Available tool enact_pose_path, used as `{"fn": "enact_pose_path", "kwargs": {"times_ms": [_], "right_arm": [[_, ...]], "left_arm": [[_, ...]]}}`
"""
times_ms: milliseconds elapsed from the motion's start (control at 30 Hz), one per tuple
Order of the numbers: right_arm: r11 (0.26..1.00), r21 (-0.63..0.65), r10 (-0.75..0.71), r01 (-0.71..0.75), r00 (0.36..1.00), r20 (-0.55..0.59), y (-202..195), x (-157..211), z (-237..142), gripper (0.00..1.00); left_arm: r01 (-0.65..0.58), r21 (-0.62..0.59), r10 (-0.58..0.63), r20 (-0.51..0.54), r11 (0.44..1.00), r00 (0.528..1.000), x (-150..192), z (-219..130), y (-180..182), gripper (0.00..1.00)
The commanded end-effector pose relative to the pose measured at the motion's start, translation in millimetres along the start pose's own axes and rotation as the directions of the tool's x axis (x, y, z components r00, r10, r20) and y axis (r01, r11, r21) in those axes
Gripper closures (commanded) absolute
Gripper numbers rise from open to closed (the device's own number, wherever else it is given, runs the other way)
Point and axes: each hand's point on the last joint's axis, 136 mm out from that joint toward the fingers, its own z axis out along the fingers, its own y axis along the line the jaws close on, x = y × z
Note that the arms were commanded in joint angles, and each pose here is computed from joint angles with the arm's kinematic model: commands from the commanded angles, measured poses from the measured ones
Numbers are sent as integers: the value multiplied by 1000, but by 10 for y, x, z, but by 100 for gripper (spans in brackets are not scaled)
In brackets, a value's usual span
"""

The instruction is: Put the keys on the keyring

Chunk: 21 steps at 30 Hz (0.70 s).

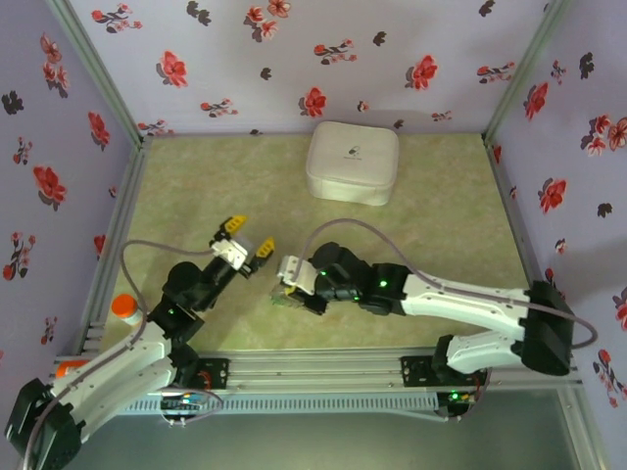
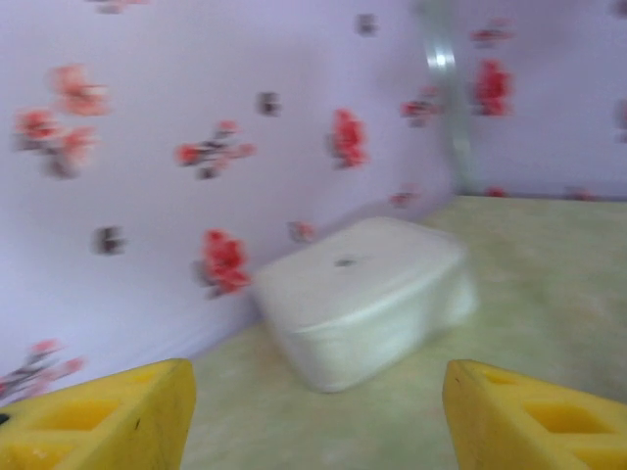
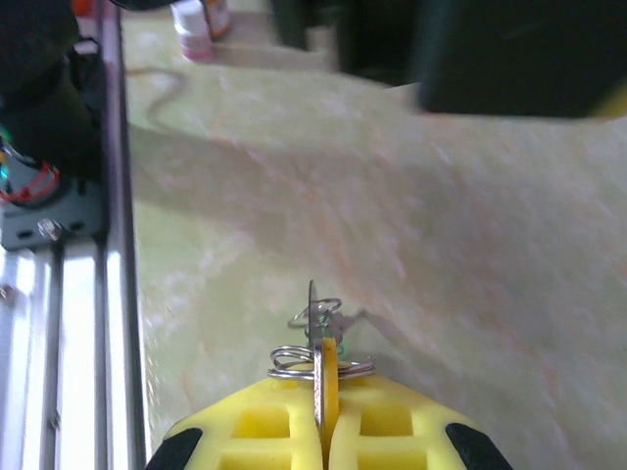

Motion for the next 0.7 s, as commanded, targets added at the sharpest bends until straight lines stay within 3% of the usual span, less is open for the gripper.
{"fn": "enact_pose_path", "kwargs": {"times_ms": [0, 200, 333, 467, 667], "right_arm": [[997, -73, 22, -6, 974, 226, 88, -658, 64, 100], [999, 38, 28, -34, 988, 151, -187, -463, 364, 100], [989, 139, -42, 53, 996, -83, -387, 55, 429, 100], [954, 202, -125, 220, 908, -399, -580, 671, 256, 100], [917, 131, -222, 377, 755, -617, -632, 1236, -8, 100]], "left_arm": [[-11, -319, 9, -6, 948, 1000, -37, -137, 619, 32], [-49, -379, 45, -20, 924, 999, -56, -193, 761, 30], [-54, -348, 48, -26, 936, 999, -24, -154, 701, 30], [-54, -331, 47, -28, 942, 999, -10, -134, 671, 29], [-51, -301, 41, -41, 952, 998, 46, -93, 608, 27]]}}
